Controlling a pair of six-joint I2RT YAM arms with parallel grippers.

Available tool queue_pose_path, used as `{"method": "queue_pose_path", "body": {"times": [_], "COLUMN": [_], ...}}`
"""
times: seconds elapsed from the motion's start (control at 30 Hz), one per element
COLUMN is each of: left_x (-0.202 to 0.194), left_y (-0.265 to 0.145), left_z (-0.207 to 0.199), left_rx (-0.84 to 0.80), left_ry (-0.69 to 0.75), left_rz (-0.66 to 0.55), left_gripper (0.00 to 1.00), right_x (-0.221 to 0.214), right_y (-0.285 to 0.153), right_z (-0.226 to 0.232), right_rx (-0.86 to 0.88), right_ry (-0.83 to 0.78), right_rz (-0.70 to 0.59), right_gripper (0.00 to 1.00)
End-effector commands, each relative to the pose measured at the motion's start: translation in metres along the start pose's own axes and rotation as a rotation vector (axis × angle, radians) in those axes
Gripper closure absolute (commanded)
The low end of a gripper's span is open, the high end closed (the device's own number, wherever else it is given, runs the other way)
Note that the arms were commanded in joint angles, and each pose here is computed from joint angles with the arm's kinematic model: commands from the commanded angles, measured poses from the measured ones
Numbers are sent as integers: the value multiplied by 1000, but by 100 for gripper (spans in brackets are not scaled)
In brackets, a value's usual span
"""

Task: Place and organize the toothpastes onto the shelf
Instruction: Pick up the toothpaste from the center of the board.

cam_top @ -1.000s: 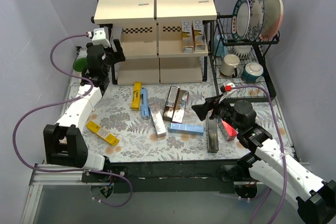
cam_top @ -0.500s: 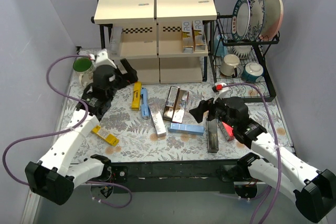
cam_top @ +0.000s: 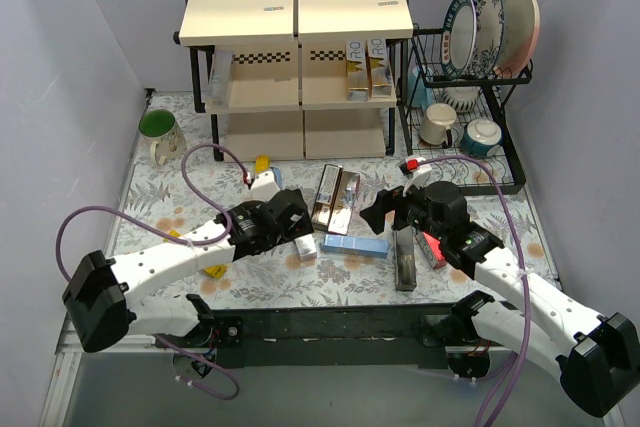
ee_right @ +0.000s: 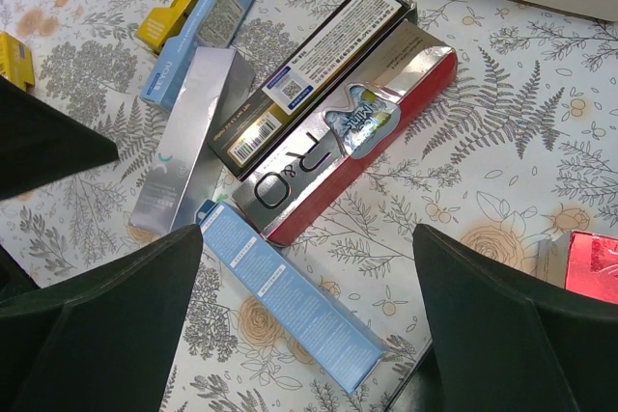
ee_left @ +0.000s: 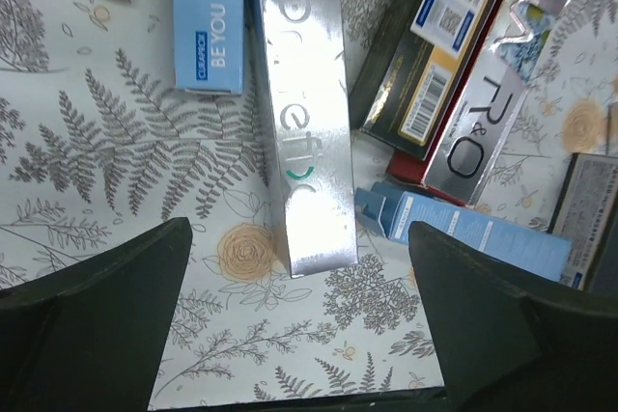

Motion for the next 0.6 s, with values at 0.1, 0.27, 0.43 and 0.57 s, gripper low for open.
{"method": "queue_pose_path", "body": {"times": [0.1,0.27,0.43,0.57], "left_x": [-21,-43,-59,-70], "left_y": [16,32,44,52], "left_z": [-12,-16,-16,-14], "left_rx": [77,130,148,153], "left_ry": [-25,41,99,125], "left_rz": [-40,-19,-7,21], "left_gripper": [9,16,19,20], "right_x": [7,6,3,4], "right_y": [-1,-2,-2,-1], "right_z": [1,-1,-2,-2], "right_rx": [-5,-19,-22,-22], "right_ry": [4,1,7,7], "right_rz": [-40,-43,-41,-36], "right_gripper": [2,2,3,3]}}
Point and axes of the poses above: each gripper's point midway between its finger pads, its own y axis out along the fingers, its own z axis along the line the jaws close on, x = y × z, the point moved 5 cm from there along -y, back along the fingers, and after that the axes turned 4 degrees about -y, right-handed, at the moved point
